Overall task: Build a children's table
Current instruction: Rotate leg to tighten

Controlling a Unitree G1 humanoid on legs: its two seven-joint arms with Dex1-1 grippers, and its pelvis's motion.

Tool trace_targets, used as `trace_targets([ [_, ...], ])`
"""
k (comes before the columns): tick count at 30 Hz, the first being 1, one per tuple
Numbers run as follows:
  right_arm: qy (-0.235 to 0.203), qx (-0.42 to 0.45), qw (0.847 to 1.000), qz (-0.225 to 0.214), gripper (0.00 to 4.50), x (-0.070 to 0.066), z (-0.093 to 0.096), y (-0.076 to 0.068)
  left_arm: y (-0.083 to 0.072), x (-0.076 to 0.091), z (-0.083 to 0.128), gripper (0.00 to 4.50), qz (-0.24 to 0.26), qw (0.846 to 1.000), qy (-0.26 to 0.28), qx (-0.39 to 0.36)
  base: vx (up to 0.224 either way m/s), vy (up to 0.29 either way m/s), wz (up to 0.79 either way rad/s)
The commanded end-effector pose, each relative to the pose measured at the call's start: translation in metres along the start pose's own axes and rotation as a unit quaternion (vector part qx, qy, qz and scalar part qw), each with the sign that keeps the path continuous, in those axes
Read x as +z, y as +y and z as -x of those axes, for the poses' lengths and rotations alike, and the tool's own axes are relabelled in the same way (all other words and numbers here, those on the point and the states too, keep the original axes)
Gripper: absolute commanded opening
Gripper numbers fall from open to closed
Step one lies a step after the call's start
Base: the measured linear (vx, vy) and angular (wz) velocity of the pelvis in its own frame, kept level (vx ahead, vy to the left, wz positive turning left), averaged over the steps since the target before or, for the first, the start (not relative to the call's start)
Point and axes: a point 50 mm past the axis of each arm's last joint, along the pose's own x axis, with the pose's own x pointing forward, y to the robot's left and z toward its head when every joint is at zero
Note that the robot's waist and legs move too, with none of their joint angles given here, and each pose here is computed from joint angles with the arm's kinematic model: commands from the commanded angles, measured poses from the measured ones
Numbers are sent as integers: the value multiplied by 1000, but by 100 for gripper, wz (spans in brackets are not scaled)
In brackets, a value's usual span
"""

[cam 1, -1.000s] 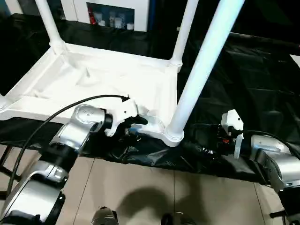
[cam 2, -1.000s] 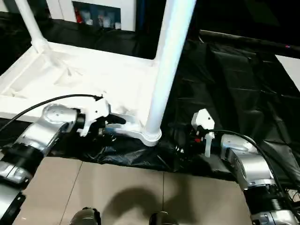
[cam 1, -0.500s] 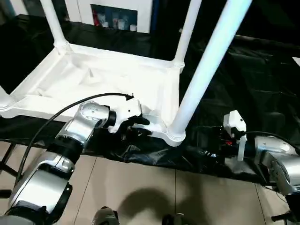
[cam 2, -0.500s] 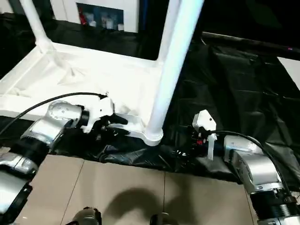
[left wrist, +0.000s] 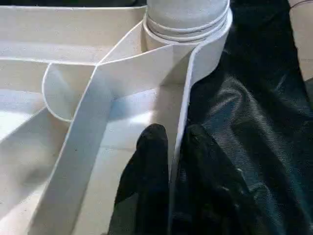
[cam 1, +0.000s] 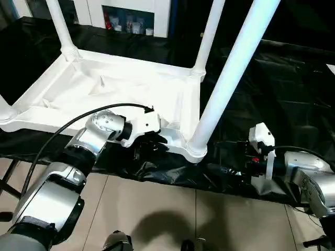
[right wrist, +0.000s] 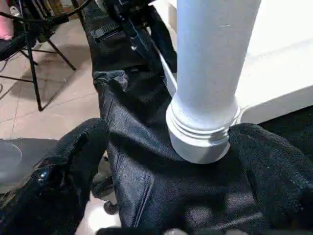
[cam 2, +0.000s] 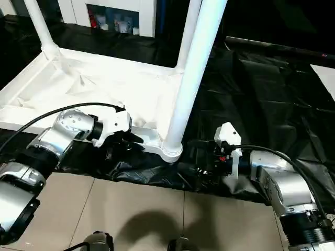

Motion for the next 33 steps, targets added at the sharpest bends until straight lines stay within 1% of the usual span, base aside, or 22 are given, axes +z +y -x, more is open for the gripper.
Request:
trace_targets([
  [1,12,1,1000,5,450,-1,1,2,-6,-8,-6,29,32,999,12,-32,0,0,0],
  [5,22,-9,1000,15,450,-1,-6,-1,-8,-11,-5,5,49,997,26,-55,0,0,0],
  [8,29,-16,999,24,450,-2,-9,-3,-9,-11,-5,2,54,997,27,-54,0,0,0],
  [9,43,-38,998,39,450,-3,-14,-8,-7,-11,-6,2,61,997,22,-41,0,0,0],
  [12,56,-56,996,52,450,-4,-23,-13,-6,-10,-7,2,71,997,14,-23,0,0,0],
  [14,55,-59,995,57,450,-3,-26,-14,-6,-9,-8,2,70,997,13,-23,0,0,0],
  [15,44,-64,995,58,450,-1,-29,-15,-7,-8,-9,2,74,997,3,-20,0,0,0],
  [16,28,-73,995,61,422,3,-34,-18,-8,-7,-12,0,76,997,-5,-16,0,0,0],
  [18,20,-73,995,62,422,5,-37,-19,-10,-7,-13,0,79,997,-10,-17,0,0,0],
  [20,15,-68,996,62,390,6,-40,-18,-12,-8,-15,0,82,996,-11,-19,0,0,0],
  [21,14,-64,996,61,390,6,-41,-18,-13,-9,-15,0,82,996,-11,-19,0,0,0],
  [25,14,-62,996,64,350,6,-43,-19,-14,-10,-16,0,86,996,-9,-18,0,0,0],
  [29,12,-69,995,66,322,4,-45,-23,-15,-11,-15,0,89,996,-6,-14,0,0,0],
  [31,9,-72,995,64,293,3,-46,-24,-15,-12,-14,0,90,996,-5,-11,0,0,0],
  [33,7,-75,995,63,289,3,-47,-24,-15,-12,-14,0,90,996,-5,-11,0,0,0],
])
